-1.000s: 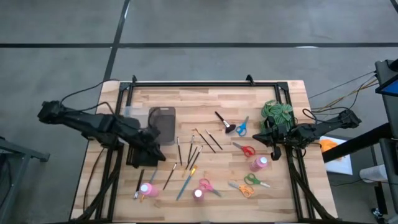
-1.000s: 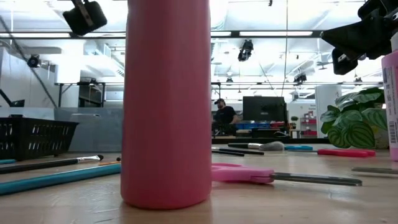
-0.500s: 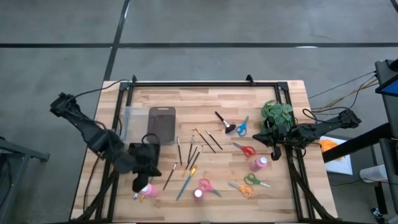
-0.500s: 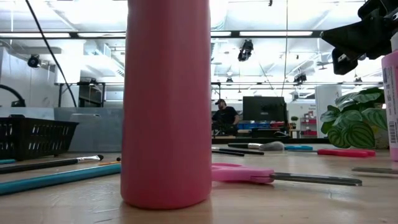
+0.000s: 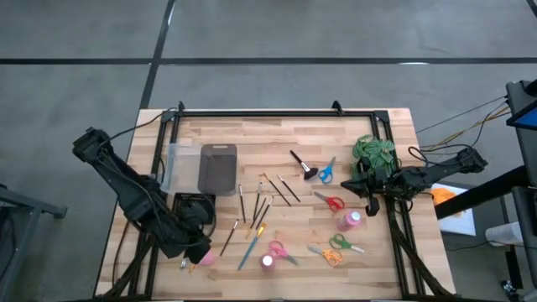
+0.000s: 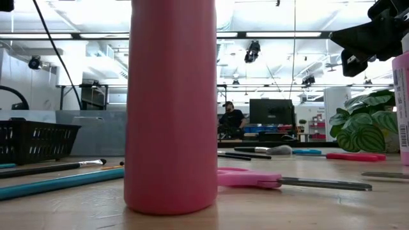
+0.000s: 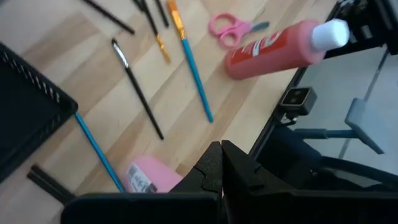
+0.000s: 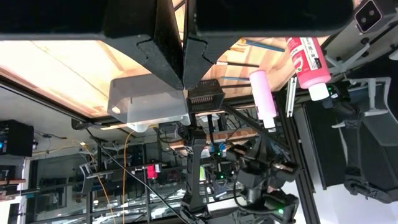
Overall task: Pick & Place Paint Supplies
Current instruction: Put the left light pink bottle into the white bin
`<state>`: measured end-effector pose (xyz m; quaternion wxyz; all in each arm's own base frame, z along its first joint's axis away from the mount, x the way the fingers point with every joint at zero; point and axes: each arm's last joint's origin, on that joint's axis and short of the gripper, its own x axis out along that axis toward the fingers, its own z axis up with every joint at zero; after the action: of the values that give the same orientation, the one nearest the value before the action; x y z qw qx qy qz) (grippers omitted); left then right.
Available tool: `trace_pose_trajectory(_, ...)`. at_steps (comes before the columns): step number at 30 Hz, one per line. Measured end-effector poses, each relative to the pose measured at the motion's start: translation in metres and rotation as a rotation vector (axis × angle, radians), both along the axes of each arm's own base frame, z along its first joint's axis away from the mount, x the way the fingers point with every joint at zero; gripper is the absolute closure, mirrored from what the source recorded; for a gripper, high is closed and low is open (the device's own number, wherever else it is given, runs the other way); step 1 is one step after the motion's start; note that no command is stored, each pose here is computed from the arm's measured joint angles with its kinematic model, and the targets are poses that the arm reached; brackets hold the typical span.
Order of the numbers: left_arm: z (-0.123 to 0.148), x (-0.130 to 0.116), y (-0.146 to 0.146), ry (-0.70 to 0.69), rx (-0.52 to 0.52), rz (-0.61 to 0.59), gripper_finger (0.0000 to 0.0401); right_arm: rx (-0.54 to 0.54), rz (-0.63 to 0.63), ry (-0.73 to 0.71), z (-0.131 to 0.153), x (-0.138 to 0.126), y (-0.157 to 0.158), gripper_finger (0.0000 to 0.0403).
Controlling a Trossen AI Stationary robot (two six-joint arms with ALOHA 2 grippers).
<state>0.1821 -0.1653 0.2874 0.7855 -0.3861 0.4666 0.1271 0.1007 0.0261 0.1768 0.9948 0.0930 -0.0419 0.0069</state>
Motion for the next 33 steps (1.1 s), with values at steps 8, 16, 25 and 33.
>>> trace_pose_trajectory(8,0.000,-0.004,0.004,0.035,0.005,0.025,0.0401,0.000,0.000,0.000,0.000,0.000,0.000,0.0394)
trace_pose_trajectory(16,0.000,-0.007,0.007,0.065,-0.015,0.098,0.0401,0.000,0.000,0.000,0.000,0.000,0.000,0.0394)
trace_pose_trajectory(25,-0.001,-0.010,0.010,0.134,-0.071,0.234,0.0368,0.000,0.000,0.000,0.000,0.000,0.000,0.0394)
trace_pose_trajectory(33,-0.003,-0.010,0.008,0.151,-0.118,0.269,0.0230,0.000,0.000,0.000,0.000,0.000,0.000,0.0394)
